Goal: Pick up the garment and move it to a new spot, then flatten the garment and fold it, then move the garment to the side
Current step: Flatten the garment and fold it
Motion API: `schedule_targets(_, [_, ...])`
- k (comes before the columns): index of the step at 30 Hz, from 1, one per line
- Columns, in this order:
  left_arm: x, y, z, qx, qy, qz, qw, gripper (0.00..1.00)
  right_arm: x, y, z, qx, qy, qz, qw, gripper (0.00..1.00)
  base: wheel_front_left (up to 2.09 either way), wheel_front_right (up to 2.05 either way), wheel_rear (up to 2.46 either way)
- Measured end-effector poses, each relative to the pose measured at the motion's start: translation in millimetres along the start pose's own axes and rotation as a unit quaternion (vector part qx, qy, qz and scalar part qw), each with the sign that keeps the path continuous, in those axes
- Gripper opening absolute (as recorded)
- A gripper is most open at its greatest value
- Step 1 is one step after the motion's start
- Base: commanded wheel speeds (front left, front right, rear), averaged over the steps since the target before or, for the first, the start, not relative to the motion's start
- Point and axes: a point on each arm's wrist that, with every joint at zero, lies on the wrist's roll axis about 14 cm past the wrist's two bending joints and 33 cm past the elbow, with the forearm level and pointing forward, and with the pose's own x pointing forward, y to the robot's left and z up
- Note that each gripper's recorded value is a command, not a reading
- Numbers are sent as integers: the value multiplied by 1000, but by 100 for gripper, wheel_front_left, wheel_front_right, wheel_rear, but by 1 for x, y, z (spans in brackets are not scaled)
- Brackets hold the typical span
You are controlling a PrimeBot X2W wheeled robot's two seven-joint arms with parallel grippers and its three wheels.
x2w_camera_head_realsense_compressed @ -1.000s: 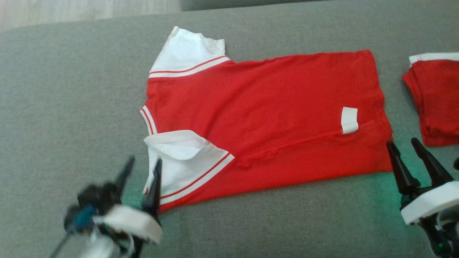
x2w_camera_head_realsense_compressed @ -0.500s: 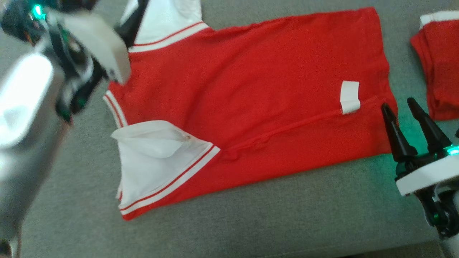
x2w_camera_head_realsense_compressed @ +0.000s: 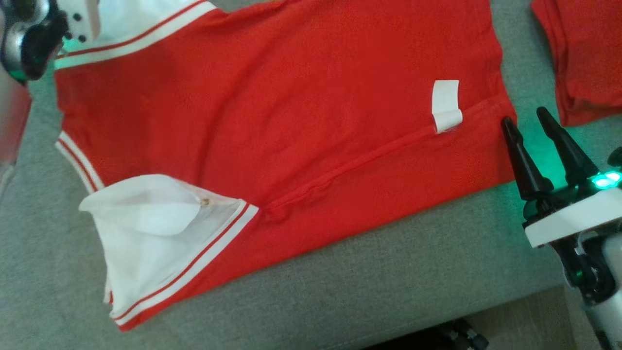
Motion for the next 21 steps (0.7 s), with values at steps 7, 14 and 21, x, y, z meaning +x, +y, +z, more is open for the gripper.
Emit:
schedule_targets(7, [17, 8, -14, -12, 17, 7, 1000, 100, -1, -8, -8, 19, 6, -13, 1000, 100, 0, 0, 0])
schedule_targets(14, [22, 11, -10, -16, 14, 6, 1000, 100, 5, -8, -5, 17, 1, -11, 1000, 100, 0, 0, 0])
schedule_targets(21, [28, 4, -7, -11, 22, -17, 1000, 0, 6, -12, -9, 18, 6, -14, 1000, 100, 0, 0, 0])
